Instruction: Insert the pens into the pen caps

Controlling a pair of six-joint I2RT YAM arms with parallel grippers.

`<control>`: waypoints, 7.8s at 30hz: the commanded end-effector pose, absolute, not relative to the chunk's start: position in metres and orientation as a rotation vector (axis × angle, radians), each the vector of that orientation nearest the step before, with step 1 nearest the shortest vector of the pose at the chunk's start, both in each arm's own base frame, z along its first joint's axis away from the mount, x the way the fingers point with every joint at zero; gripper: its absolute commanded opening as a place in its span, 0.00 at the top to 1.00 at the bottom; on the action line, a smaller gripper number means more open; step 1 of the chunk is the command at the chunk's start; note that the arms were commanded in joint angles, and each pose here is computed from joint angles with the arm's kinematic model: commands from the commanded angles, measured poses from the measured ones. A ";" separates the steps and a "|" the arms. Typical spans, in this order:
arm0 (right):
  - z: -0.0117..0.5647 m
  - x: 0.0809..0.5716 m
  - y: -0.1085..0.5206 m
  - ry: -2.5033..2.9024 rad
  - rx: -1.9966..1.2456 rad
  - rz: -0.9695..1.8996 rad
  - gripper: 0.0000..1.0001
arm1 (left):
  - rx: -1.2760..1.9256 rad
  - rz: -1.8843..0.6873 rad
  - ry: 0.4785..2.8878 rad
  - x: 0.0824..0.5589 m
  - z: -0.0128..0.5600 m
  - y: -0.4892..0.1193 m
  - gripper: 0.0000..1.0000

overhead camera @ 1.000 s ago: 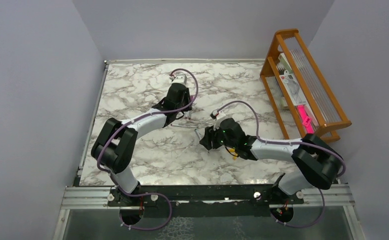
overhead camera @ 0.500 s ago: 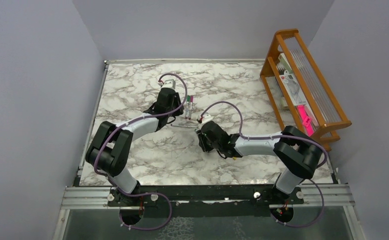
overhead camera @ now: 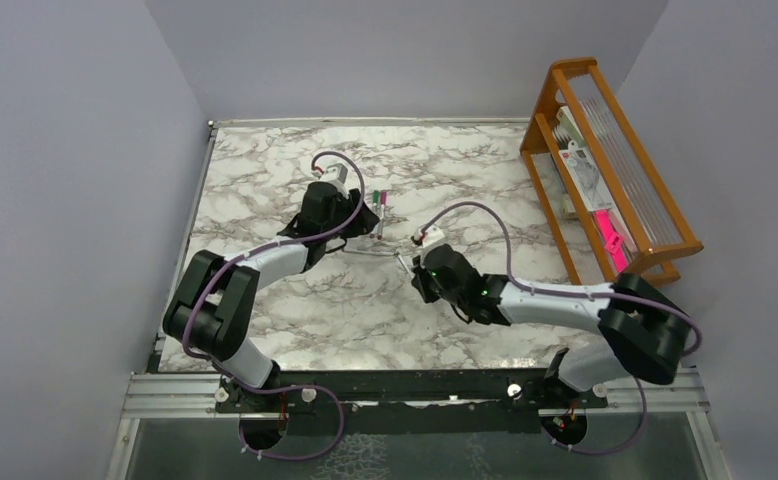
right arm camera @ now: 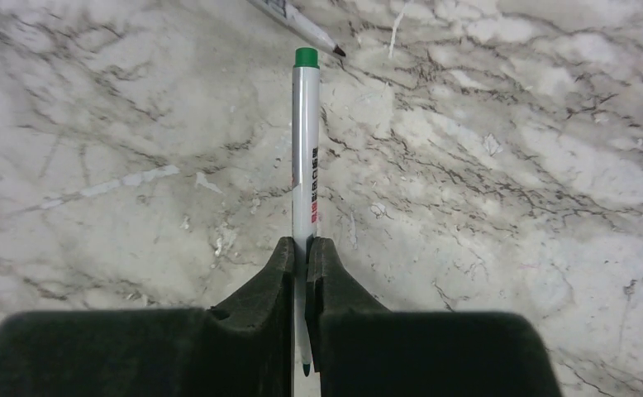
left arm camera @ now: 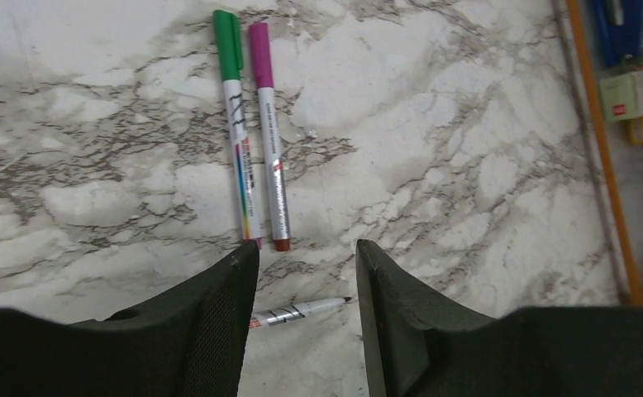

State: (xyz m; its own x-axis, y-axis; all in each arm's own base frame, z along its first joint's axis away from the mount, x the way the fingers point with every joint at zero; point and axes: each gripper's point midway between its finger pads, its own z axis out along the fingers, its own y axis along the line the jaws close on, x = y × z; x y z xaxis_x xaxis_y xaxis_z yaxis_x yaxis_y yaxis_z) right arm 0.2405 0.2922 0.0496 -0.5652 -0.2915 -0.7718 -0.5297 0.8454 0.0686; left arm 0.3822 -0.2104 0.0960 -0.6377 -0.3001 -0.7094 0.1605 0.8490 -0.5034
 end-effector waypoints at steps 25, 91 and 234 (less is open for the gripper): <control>0.162 0.226 0.307 1.815 -0.620 0.679 0.99 | 0.228 -1.460 1.860 0.291 0.190 -0.314 0.53; 0.249 0.235 0.200 1.316 -0.063 0.643 0.58 | -0.407 -2.532 1.569 0.270 0.259 -0.367 1.00; 0.044 0.223 0.170 2.498 -0.238 0.541 0.61 | 0.238 -1.304 1.698 0.322 0.180 -0.258 1.00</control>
State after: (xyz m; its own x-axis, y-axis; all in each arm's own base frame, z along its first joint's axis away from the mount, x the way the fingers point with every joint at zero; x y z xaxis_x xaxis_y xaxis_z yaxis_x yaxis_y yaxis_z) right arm 0.2159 0.1601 0.0384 -0.8476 -0.0430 -0.5288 -0.2434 0.9171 0.3156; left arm 0.3196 -0.2563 0.1766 -0.5497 -0.3690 -0.7494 0.6254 0.4130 -0.6621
